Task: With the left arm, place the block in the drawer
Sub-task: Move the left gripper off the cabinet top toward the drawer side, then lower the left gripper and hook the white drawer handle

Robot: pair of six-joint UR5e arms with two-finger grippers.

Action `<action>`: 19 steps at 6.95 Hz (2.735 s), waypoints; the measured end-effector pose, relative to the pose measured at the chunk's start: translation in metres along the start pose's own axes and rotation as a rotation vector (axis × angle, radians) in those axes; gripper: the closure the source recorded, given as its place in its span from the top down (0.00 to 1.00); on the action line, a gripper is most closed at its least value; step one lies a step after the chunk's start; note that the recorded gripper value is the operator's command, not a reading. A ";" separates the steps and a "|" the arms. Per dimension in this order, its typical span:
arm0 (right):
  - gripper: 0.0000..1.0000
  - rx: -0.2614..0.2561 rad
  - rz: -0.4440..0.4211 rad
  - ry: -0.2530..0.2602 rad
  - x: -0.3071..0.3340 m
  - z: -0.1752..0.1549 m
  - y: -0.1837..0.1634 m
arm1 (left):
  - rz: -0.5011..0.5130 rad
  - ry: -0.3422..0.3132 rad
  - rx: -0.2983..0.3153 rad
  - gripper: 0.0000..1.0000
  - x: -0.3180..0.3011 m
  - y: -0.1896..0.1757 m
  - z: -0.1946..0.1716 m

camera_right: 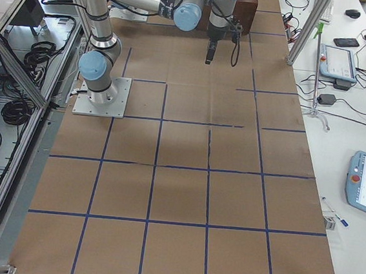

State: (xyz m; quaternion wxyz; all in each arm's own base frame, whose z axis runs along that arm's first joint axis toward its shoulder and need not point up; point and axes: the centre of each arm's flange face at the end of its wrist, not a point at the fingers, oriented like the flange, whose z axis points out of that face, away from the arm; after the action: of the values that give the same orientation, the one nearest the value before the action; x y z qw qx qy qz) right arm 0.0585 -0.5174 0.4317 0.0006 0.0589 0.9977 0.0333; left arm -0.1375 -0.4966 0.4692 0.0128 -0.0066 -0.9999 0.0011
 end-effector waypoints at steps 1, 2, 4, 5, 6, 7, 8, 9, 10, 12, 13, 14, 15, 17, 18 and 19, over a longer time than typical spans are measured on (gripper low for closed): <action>1.00 0.000 0.000 0.000 0.000 0.000 0.000 | 0.000 0.000 0.000 0.99 0.000 0.000 0.000; 1.00 0.000 0.000 0.000 0.000 0.000 0.000 | 0.001 0.000 0.001 0.99 0.000 0.000 -0.001; 1.00 0.000 0.000 0.000 0.000 0.000 0.000 | -0.003 -0.005 -0.005 0.99 -0.001 0.001 -0.001; 1.00 0.000 0.000 0.000 0.000 0.000 0.000 | -0.009 -0.008 -0.015 0.99 -0.001 0.002 -0.001; 1.00 0.000 0.000 0.000 0.000 0.000 0.000 | -0.024 -0.009 -0.024 0.99 -0.005 0.002 -0.002; 1.00 0.000 0.000 0.000 0.000 0.000 0.000 | -0.061 -0.008 -0.026 0.99 -0.021 -0.002 -0.005; 1.00 0.000 0.000 0.000 0.000 0.000 0.000 | -0.120 -0.003 -0.023 0.99 -0.049 -0.009 -0.008; 1.00 0.000 0.000 0.000 0.000 0.000 0.000 | -0.175 0.001 -0.019 0.99 -0.079 -0.015 -0.010; 1.00 0.000 0.000 0.000 0.000 0.000 0.000 | -0.213 0.002 -0.009 0.99 -0.106 -0.022 -0.014; 1.00 0.000 0.000 0.000 0.000 0.000 0.000 | -0.244 0.012 0.009 0.99 -0.158 -0.038 -0.019; 1.00 0.000 0.000 0.000 0.000 0.000 0.000 | -0.236 0.032 0.016 0.99 -0.186 -0.047 -0.018; 1.00 0.000 0.001 0.000 0.000 0.000 0.000 | -0.215 0.050 0.022 0.99 -0.217 -0.056 -0.015; 1.00 0.000 0.000 0.000 0.000 0.000 0.000 | -0.180 0.073 0.031 0.99 -0.249 -0.065 -0.012; 1.00 0.000 0.000 0.000 0.000 0.000 0.000 | -0.114 0.134 0.049 0.99 -0.307 -0.075 0.001; 1.00 0.000 0.000 0.000 0.000 0.000 0.000 | -0.077 0.164 0.051 0.99 -0.327 -0.078 0.012; 1.00 0.000 0.000 0.000 0.000 0.000 0.000 | -0.049 0.191 0.044 0.99 -0.340 -0.080 0.025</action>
State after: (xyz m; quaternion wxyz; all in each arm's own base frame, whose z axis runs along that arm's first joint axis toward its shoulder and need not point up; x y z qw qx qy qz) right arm 0.0585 -0.5175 0.4315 0.0006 0.0589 0.9977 0.0335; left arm 0.2008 -0.5806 0.4352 0.1080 0.0181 -0.9937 0.0220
